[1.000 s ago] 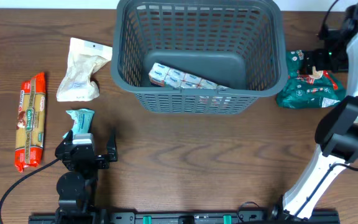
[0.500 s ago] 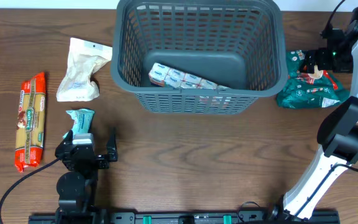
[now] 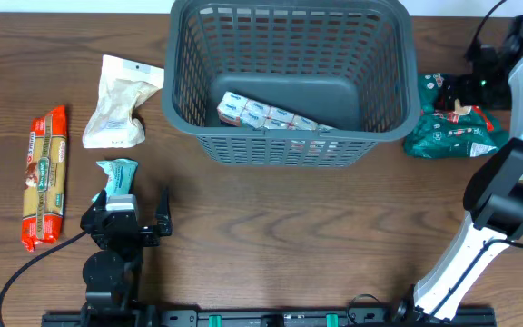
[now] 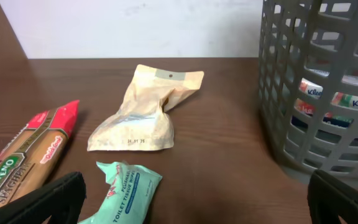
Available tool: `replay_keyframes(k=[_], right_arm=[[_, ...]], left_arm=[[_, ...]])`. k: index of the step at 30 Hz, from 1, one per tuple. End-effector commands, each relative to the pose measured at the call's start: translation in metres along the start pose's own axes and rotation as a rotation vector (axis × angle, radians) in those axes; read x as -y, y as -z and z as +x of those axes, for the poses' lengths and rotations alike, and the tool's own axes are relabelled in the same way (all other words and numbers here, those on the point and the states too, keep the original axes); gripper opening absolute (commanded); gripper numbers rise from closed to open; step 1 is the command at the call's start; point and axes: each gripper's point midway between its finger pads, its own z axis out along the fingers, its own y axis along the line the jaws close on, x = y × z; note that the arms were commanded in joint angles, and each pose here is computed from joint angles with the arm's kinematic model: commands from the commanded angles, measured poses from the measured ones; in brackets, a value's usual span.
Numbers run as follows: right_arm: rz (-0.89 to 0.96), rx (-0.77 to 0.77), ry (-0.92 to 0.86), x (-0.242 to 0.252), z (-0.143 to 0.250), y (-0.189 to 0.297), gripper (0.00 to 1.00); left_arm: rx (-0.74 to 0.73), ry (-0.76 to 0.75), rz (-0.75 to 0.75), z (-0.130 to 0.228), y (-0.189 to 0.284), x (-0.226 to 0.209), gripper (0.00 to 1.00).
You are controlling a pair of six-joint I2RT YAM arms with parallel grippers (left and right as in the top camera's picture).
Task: Pack container
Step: 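Grasp the green coffee bag with the right gripper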
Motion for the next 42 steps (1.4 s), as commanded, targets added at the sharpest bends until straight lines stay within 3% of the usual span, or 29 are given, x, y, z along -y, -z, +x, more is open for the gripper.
replay_keyframes(k=[1,18,19,21,24,42], right_arm=[[-0.014,-0.004,0.018,-0.006,0.008,-0.008,0.99],[-0.077,-0.068,-0.017,-0.027,0.056,-0.085,0.99],[-0.077,-0.070,-0.017,-0.027,0.056,-0.086,0.95],[-0.079,-0.071,-0.005,-0.027,0.057,-0.086,0.71],[-0.078,-0.072,-0.007,-0.027,0.057,-0.086,0.03],[-0.071,-0.012,-0.113,-0.024,0.038,-0.066,0.02]], left_arm=[[-0.027,-0.014,-0.005,0.013,-0.003,-0.001,0.99],[-0.027,-0.015,-0.005,0.013,-0.003,-0.001,0.99],[-0.027,-0.014,-0.005,0.013,-0.003,-0.001,0.99],[-0.027,-0.014,-0.005,0.013,-0.003,-0.001,0.99],[-0.027,-0.015,-0.005,0.013,-0.003,-0.001,0.99],[-0.027,-0.015,-0.005,0.013,-0.003,-0.001,0.99]])
